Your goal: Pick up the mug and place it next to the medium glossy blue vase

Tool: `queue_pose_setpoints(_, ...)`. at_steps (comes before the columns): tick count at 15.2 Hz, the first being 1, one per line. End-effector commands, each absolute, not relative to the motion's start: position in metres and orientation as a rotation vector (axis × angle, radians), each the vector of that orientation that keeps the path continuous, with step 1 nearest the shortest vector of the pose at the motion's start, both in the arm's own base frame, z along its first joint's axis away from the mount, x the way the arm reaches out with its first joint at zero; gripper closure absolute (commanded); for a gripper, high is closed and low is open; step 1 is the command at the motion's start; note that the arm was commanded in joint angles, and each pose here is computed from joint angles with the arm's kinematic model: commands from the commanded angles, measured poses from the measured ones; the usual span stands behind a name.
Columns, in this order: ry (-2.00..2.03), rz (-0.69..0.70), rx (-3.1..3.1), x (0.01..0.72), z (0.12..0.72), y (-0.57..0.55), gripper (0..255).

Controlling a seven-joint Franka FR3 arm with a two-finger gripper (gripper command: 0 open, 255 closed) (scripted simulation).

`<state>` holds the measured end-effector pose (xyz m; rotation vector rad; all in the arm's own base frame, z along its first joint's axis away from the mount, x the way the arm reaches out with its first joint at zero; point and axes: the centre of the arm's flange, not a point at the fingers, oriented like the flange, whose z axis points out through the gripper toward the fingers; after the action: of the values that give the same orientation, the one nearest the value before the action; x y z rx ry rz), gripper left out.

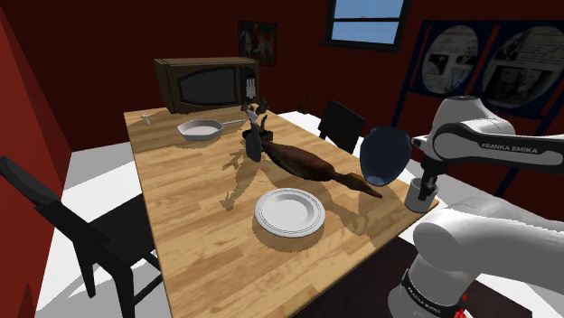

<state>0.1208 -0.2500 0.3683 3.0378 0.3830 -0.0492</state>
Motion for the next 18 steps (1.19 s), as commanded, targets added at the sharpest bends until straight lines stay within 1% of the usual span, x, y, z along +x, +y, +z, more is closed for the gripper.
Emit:
queue_pose_setpoints(1,0.383,-0.049,3.037,0.121,0.368,-0.250,255)
queue_pose_setpoints(4,0.383,-0.049,3.037,0.121,0.368,-0.250,255)
queue_pose_setpoints(5,0.383,-0.049,3.037,0.121,0.368,-0.250,0)
queue_pose_setpoints(10,0.383,-0.049,3.037,0.121,0.368,-0.250,0)
queue_pose_setpoints(14,0.383,-0.049,3.037,0.122,0.418,-0.246,0)
queue_pose_setpoints(18,0.383,-0.049,3.037,0.122,0.418,-0.246,0)
